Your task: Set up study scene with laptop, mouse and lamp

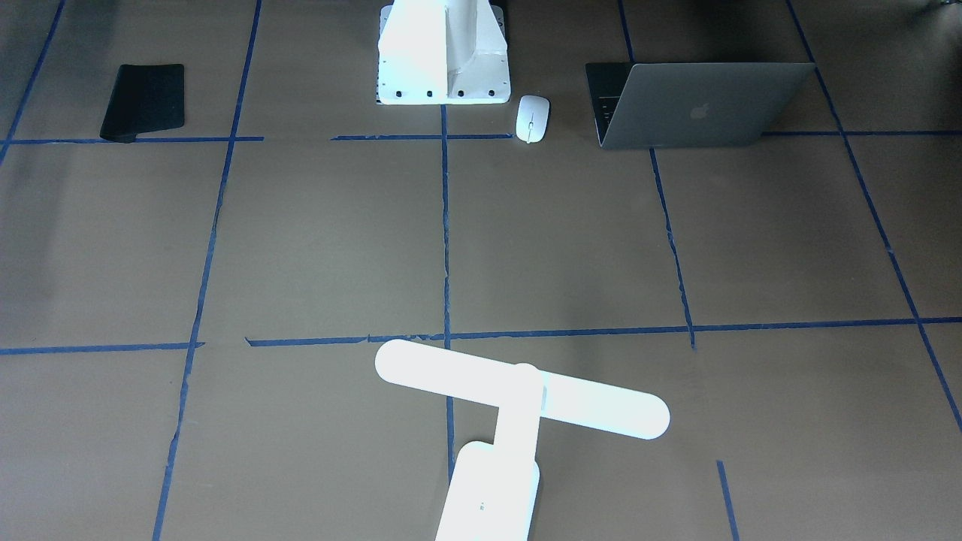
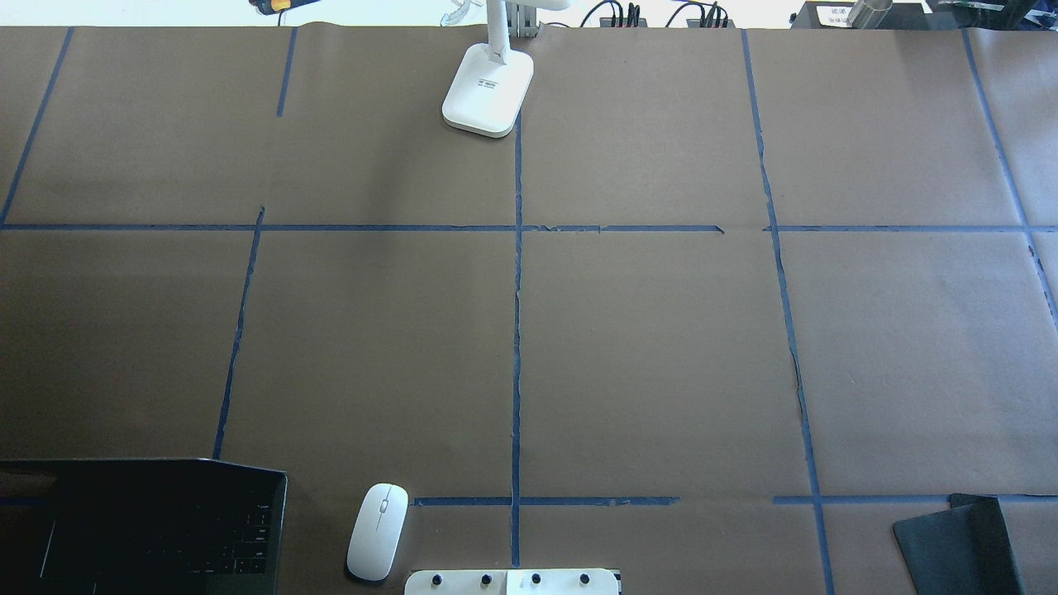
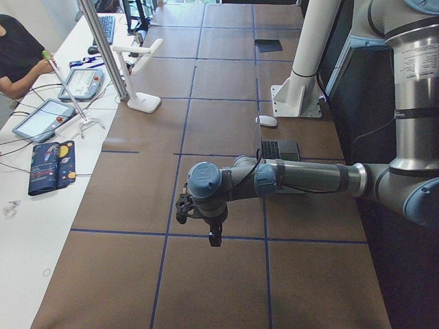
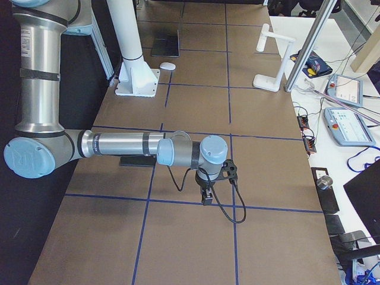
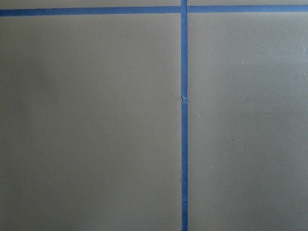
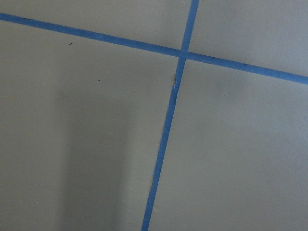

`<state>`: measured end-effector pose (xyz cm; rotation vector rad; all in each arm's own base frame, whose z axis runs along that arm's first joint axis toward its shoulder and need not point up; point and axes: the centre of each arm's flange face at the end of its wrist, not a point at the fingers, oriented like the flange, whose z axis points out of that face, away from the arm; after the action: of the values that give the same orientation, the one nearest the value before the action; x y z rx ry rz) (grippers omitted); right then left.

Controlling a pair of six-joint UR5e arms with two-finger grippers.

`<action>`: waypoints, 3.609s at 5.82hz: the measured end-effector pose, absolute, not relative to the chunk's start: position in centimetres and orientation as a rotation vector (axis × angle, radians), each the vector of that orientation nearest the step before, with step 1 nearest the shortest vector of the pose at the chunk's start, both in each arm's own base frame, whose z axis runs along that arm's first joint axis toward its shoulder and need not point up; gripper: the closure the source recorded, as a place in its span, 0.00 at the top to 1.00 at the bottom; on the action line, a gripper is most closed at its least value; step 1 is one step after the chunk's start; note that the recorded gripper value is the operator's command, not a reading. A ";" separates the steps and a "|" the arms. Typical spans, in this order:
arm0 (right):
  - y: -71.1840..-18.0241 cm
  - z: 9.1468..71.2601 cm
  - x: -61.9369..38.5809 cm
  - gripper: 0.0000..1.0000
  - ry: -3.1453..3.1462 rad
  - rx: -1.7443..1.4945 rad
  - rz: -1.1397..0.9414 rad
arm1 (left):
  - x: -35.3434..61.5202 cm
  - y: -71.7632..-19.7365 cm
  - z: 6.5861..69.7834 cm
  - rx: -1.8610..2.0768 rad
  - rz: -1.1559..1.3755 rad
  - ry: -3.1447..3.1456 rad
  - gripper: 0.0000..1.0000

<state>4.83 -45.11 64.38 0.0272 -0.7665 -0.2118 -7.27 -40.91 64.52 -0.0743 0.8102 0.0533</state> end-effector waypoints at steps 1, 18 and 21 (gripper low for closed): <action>-45.1 64.4 4.8 1.00 -0.767 0.025 -0.209 | -7.3 -41.0 64.5 -0.068 0.058 0.798 1.00; -45.4 64.7 4.6 1.00 -0.780 0.019 -0.207 | 5.0 -34.8 45.9 -0.136 -0.138 0.928 1.00; -45.3 65.5 4.0 1.00 -0.775 0.060 -0.234 | 14.0 -30.6 38.6 -0.413 -0.493 0.891 0.99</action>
<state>4.04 -45.27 65.45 0.0600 -0.7749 -0.2343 14.01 -30.64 38.56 -0.4129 0.8911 -0.4930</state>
